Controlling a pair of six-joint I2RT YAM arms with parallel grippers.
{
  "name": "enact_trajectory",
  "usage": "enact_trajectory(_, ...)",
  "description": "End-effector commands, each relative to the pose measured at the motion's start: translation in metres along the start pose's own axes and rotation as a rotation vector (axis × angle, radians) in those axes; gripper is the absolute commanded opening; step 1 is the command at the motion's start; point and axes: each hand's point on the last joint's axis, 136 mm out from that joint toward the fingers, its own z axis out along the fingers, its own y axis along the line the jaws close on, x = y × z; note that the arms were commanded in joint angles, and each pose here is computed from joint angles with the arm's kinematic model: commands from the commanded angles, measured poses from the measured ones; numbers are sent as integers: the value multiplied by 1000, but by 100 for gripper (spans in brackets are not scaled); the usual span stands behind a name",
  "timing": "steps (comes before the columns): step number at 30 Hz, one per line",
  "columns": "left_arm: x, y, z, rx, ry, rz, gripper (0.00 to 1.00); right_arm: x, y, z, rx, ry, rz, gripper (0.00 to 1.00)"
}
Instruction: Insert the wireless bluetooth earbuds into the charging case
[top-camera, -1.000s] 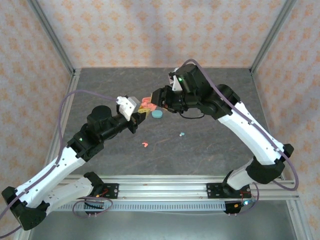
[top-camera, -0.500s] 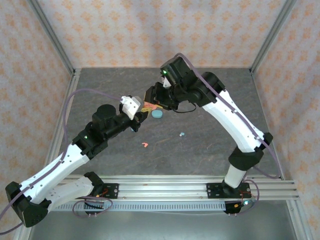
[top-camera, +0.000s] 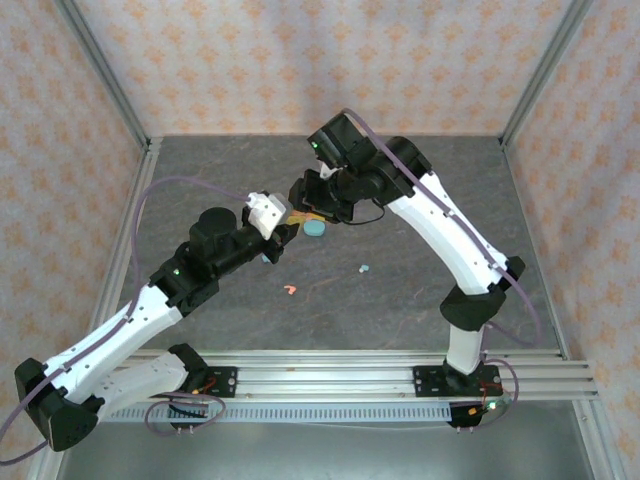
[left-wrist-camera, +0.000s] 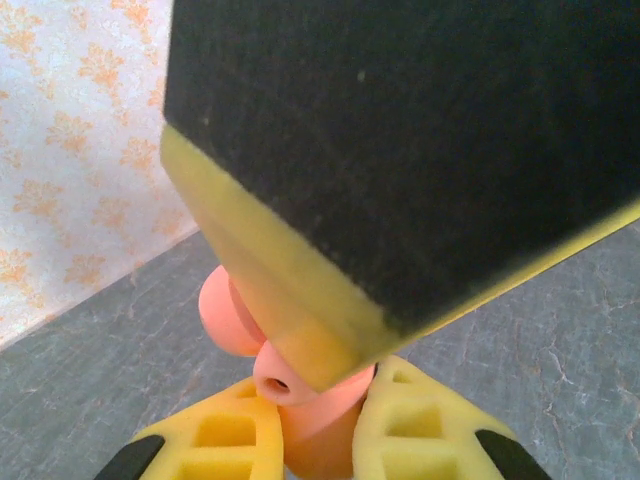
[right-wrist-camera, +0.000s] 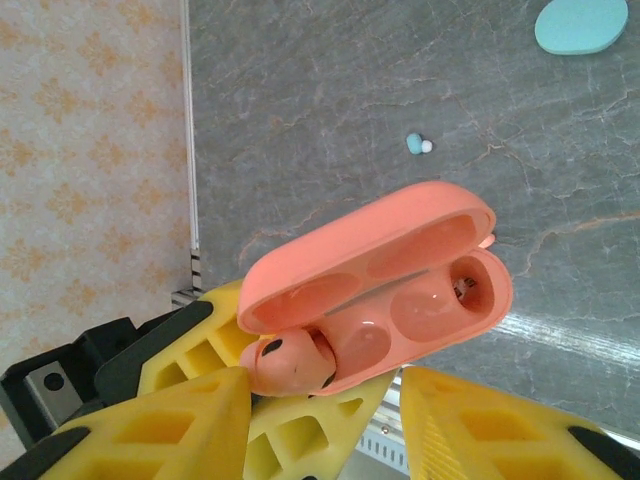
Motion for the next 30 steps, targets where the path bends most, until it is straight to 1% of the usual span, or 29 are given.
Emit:
enact_trajectory(1,-11,-7,0,30,-34,37,0,2,0,2,19,7,-22,44)
enact_trajectory(7,-8,-10,1,48,-24,39,0,1,1,7,23,18,-35,43)
enact_trajectory(11,-7,-11,0,57,-19,41,0,0,3,8,19,23,-45,40)
enact_trajectory(17,-7,-12,-4,59,-18,43,0,1,1,6,24,24,-61,33)
enact_trajectory(26,-5,-14,-9,66,-15,40,0,2,-3,-1,33,18,-83,25)
enact_trajectory(30,-3,-14,-11,63,-12,43,0,2,-6,-5,45,5,-80,19)
